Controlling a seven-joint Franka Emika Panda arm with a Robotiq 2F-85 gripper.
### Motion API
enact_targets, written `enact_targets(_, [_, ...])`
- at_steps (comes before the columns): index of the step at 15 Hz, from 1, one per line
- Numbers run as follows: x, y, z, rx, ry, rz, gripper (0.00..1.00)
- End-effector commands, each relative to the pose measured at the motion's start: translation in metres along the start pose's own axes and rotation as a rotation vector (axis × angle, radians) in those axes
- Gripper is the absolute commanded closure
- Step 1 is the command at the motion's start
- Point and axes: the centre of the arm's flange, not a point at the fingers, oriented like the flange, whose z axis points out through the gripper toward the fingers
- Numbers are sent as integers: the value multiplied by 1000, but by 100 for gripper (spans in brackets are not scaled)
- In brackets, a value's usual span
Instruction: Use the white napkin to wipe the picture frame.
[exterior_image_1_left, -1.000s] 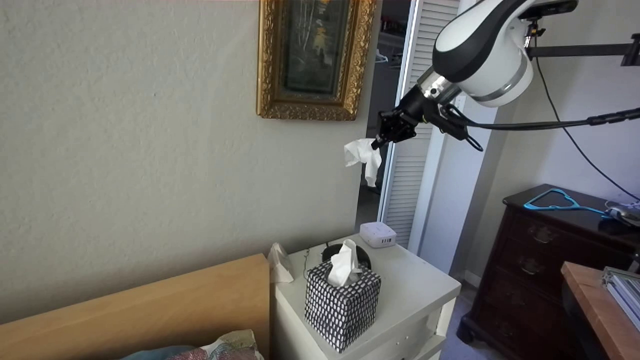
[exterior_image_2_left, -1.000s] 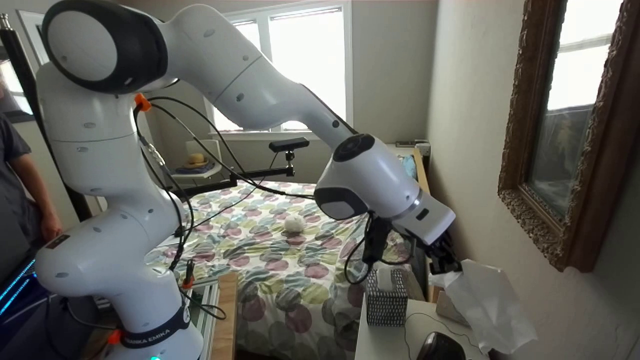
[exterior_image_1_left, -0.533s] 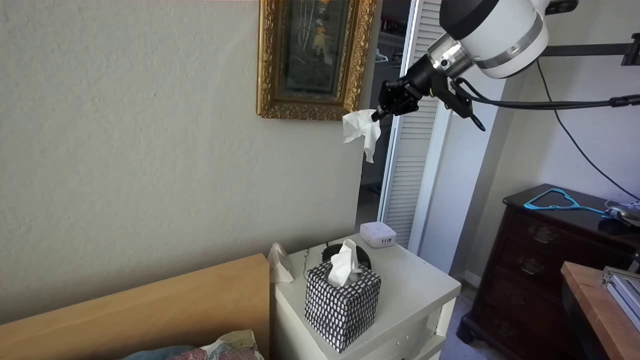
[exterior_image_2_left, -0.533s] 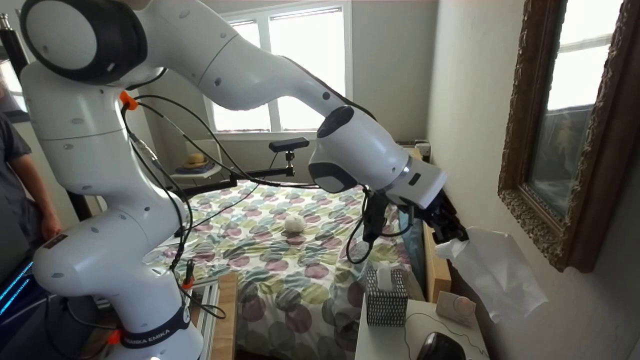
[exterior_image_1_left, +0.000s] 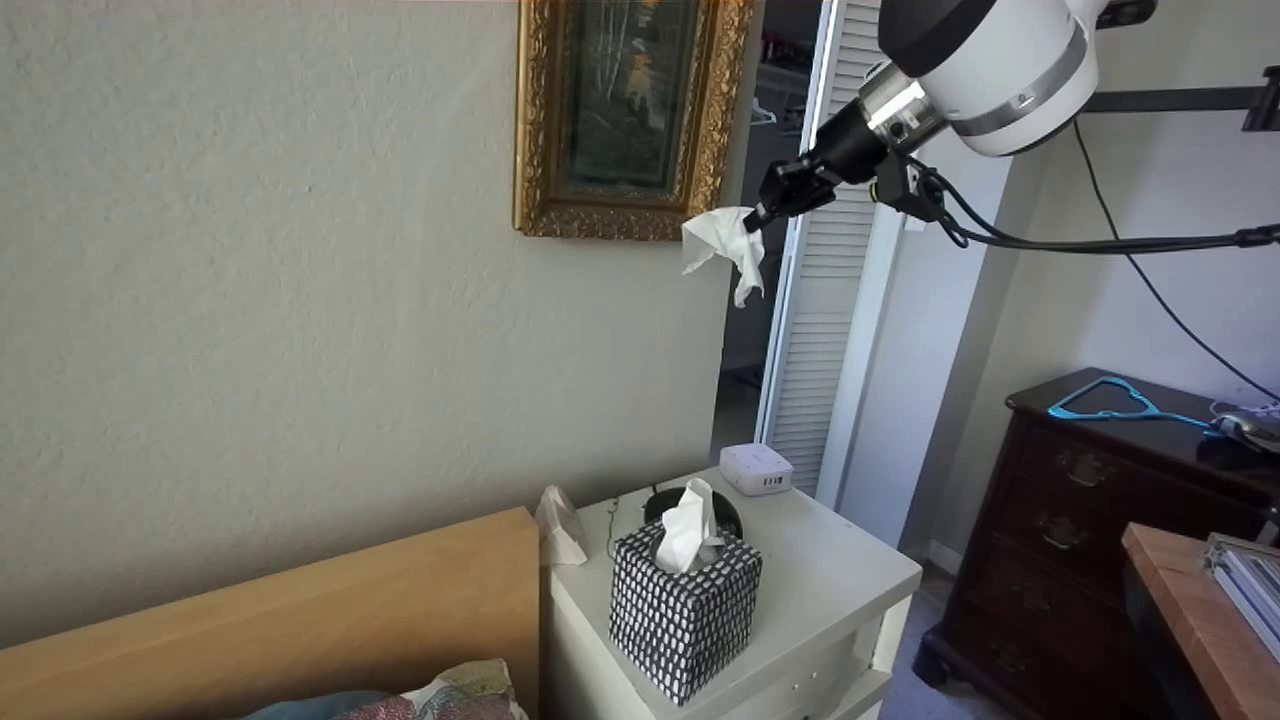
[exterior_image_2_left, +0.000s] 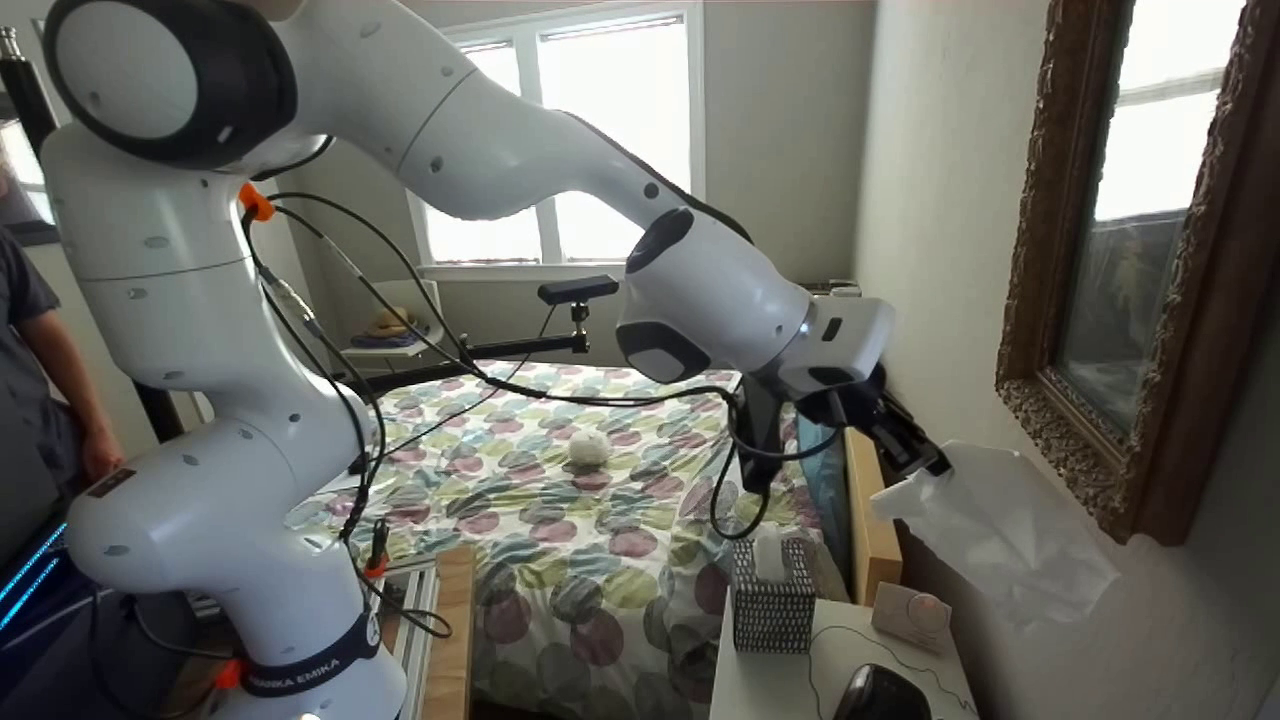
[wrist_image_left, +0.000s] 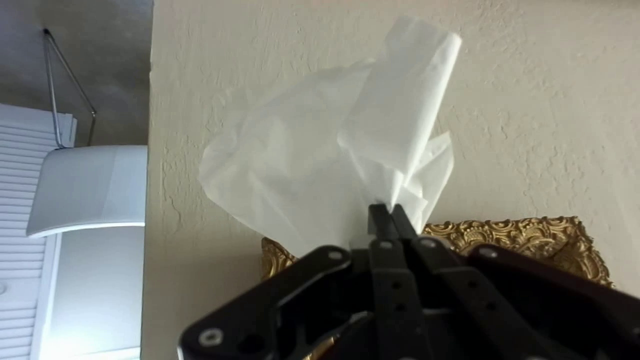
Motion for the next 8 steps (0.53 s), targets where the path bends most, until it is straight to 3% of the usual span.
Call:
enact_targets(1, [0, 0, 0, 0, 0, -3, 99])
enact_targets(3, [0, 0, 0, 0, 0, -5, 100])
enact_targets(8, [42, -20, -14, 76, 188, -101, 100])
